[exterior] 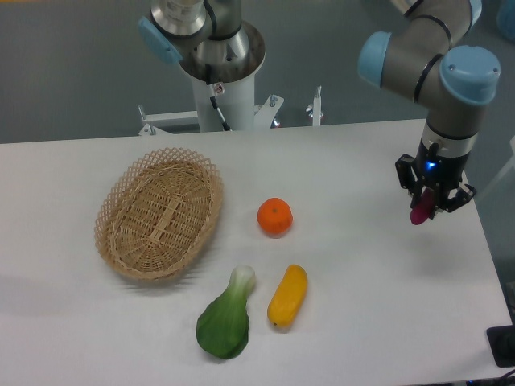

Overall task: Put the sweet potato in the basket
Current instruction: 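Lift the held sweet potato with the gripper and start moving it, then carry the sweet potato over the wicker basket and lower it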

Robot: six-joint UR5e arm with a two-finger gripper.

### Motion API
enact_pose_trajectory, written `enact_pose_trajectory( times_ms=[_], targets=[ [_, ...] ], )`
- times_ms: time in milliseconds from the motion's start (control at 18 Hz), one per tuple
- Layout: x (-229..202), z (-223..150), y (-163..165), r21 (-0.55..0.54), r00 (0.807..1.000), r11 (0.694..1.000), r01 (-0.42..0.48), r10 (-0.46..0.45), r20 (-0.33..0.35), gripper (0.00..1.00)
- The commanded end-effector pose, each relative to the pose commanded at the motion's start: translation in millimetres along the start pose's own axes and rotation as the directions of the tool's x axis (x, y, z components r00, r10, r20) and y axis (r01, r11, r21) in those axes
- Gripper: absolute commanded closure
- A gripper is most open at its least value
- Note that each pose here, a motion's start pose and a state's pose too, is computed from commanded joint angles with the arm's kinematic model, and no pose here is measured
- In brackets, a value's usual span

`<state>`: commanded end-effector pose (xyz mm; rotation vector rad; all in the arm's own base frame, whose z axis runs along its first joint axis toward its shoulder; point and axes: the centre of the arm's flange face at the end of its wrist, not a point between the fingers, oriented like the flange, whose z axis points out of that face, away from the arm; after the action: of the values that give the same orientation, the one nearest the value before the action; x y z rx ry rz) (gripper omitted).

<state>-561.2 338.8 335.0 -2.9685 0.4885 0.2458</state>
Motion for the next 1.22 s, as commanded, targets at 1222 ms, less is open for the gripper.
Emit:
enact_pose_trajectory(
  times_ms=[1222],
  targets=[
    [100,13,-128,0.029,0.997,1.0,0.013,-0.011,-0.076,0.65]
  ],
)
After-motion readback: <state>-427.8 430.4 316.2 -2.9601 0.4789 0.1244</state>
